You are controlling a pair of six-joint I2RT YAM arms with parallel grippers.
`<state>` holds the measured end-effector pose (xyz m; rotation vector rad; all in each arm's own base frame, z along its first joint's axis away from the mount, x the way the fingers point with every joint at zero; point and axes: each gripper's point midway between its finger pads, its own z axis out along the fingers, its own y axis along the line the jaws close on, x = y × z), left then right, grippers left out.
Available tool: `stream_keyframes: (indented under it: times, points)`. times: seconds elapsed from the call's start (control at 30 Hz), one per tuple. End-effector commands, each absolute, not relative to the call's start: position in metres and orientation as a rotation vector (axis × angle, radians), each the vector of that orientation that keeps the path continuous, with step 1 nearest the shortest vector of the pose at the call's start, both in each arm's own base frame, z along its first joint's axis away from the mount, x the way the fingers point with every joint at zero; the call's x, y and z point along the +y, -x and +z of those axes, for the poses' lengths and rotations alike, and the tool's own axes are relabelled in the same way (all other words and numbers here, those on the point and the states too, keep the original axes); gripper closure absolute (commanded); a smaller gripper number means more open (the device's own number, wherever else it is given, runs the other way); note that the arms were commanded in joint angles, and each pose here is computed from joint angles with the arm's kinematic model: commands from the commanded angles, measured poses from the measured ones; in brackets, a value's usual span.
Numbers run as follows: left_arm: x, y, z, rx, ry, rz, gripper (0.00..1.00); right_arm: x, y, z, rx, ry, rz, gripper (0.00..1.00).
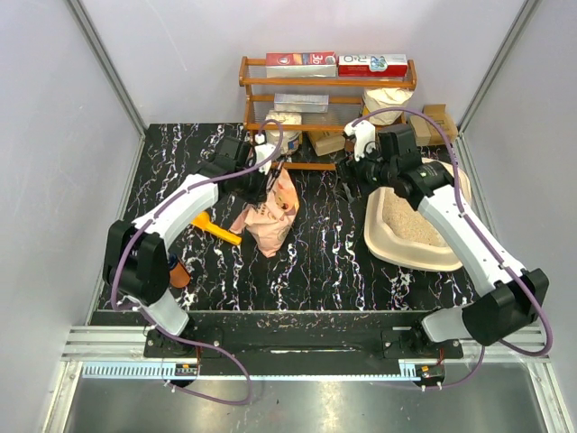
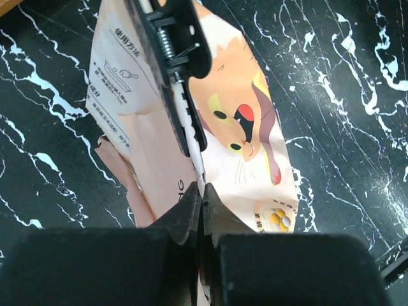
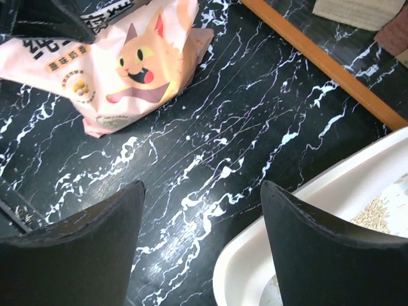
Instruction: Fill the litter box with clean litter
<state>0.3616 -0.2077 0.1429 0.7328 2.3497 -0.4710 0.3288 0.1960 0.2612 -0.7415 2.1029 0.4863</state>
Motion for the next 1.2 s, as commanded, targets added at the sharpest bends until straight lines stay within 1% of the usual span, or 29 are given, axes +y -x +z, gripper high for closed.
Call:
stream_keyframes:
  times: [0.0,0.1,0.13,0.3,0.43,0.53,0.6,0.73,0.77,0.9,0.93,0.97,1.0,1.03,1.07,1.1,1.17]
  points:
    - [-0.231,-0.370,0.179,2.174,-0.925,-0.565,1.00,0.200,-0.356,0.290,1.946,0.782,0.408,0.22]
    - [-0.243,-0.362,0.200,2.045,-1.098,-0.600,1.00,0.196,-0.363,0.289,1.922,0.853,0.339,0.20]
    - [-0.246,-0.361,0.205,1.980,-1.186,-0.584,1.00,0.191,-0.367,0.290,1.924,0.845,0.300,0.16]
    - [-0.252,-0.336,0.229,1.822,-1.440,-0.628,1.00,0.187,-0.372,0.295,1.909,0.852,0.268,0.17]
    - [-0.251,-0.325,0.241,1.675,-1.601,-0.598,1.00,0.192,-0.370,0.297,1.904,0.864,0.296,0.18]
    - [-0.251,-0.313,0.250,1.573,-1.671,-0.600,1.00,0.196,-0.365,0.303,1.881,0.882,0.333,0.20]
    - [-0.251,-0.306,0.256,1.522,-1.677,-0.603,1.00,0.198,-0.361,0.304,1.872,0.892,0.372,0.18]
    - [-0.254,-0.302,0.247,1.531,-1.656,-0.631,1.00,0.212,-0.337,0.290,1.860,0.998,0.513,0.17]
    - [-0.253,-0.299,0.237,1.542,-1.664,-0.647,1.00,0.214,-0.334,0.286,1.856,1.029,0.529,0.17]
    - [-0.255,-0.303,0.230,1.546,-1.585,-0.632,1.00,0.221,-0.318,0.268,1.810,1.193,0.586,0.20]
    - [-0.257,-0.306,0.237,1.571,-1.508,-0.645,0.98,0.224,-0.313,0.265,1.788,1.235,0.614,0.20]
    - [-0.258,-0.307,0.241,1.594,-1.462,-0.655,0.86,0.225,-0.314,0.264,1.741,1.292,0.596,0.20]
    - [-0.258,-0.307,0.244,1.655,-1.382,-0.690,0.62,0.228,-0.314,0.261,1.720,1.323,0.605,0.19]
    - [-0.257,-0.310,0.252,1.655,-1.328,-0.682,0.52,0.231,-0.317,0.263,1.693,1.347,0.596,0.19]
    - [-0.253,-0.315,0.254,1.689,-1.275,-0.651,0.46,0.233,-0.320,0.263,1.658,1.384,0.579,0.19]
    - [-0.250,-0.318,0.258,1.751,-1.174,-0.655,0.31,0.237,-0.325,0.258,1.654,1.405,0.586,0.19]
    - [-0.236,-0.330,0.267,1.803,-1.036,-0.562,0.22,0.247,-0.329,0.266,1.578,1.480,0.569,0.20]
